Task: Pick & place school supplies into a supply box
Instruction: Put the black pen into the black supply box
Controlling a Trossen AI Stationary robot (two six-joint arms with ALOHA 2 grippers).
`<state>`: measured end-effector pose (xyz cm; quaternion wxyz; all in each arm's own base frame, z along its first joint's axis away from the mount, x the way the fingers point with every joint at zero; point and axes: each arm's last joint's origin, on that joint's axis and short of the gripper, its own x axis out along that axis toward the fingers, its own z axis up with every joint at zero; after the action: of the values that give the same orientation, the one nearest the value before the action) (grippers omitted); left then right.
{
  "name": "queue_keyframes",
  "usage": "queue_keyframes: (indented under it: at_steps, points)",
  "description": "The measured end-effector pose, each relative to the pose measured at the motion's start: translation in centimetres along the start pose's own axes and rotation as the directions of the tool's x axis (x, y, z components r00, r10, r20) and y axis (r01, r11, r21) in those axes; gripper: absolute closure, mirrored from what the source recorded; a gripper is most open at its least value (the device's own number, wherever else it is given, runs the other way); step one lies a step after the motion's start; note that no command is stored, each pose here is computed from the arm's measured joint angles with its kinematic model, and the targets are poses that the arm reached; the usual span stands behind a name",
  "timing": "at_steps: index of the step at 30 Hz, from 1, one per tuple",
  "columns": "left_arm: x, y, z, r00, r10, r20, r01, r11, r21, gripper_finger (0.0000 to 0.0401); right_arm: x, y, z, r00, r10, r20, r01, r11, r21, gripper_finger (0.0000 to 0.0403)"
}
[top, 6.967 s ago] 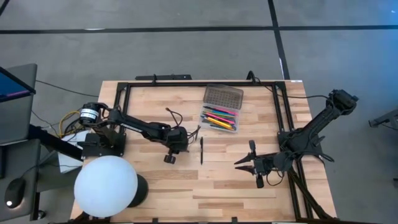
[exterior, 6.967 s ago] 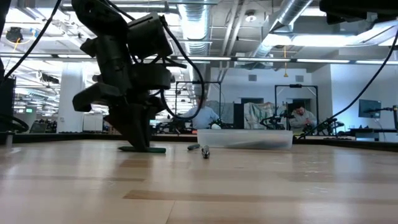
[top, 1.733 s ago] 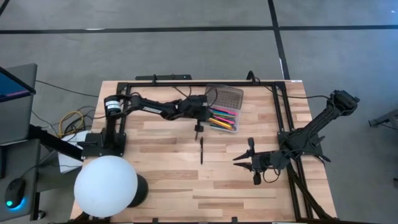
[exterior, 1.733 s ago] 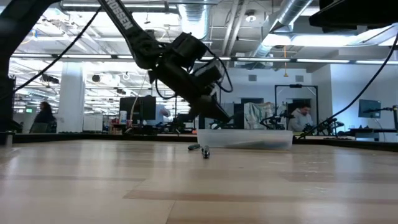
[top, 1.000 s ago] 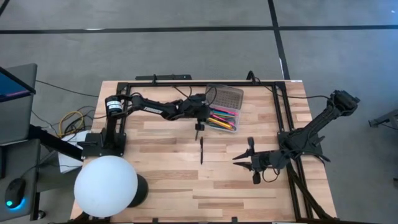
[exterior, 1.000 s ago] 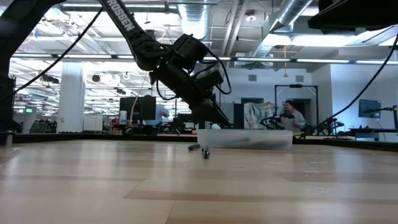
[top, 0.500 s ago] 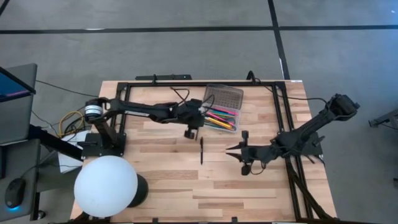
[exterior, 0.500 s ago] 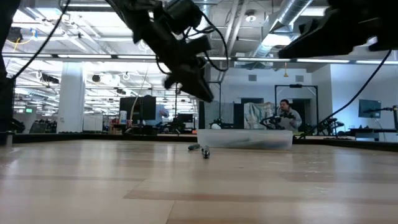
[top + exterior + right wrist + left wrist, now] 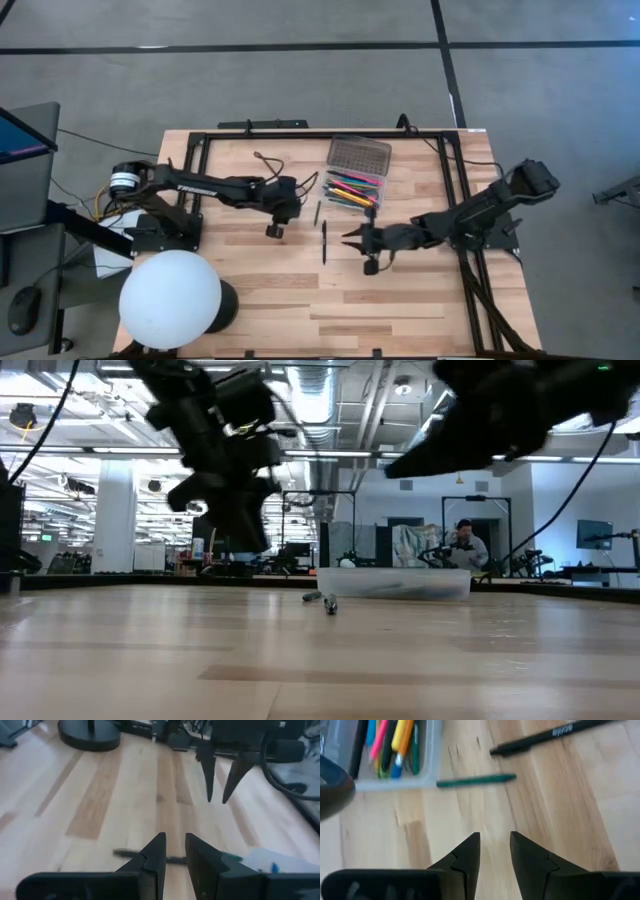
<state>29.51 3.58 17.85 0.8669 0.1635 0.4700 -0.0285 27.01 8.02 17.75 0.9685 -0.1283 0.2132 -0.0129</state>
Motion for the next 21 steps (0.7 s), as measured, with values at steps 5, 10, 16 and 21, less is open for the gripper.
queue_keyframes:
  at_steps: [5, 10, 16, 21]
  points:
    - [0.4, -1.8, -3.4, 0.991, 0.048, 0.121, -0.044, 0.999, -0.029, 0.0299, 3.3, -0.6, 1.2, 0.999, -0.036, -0.029, 0.041, 0.985, 0.165, 0.0336]
    - [-0.1, -2.5, -6.1, 0.962, 0.196, 0.188, -0.191, 0.981, -0.044, 0.0299, 6.3, -1.1, 2.5, 0.992, -0.058, -0.116, 0.097, 0.923, 0.372, 0.0336]
    - [-2.3, -2.8, -7.4, 0.934, 0.298, 0.195, -0.286, 0.954, -0.087, 0.0299, 9.5, 0.0, 2.5, 0.942, -0.067, -0.329, 0.219, 0.864, 0.453, 0.0336]
    - [-3.1, -3.1, -8.3, 0.930, 0.300, 0.215, -0.286, 0.954, -0.092, 0.0299, 11.4, 0.6, 2.3, 0.846, -0.091, -0.525, 0.363, 0.820, 0.443, 0.0336]
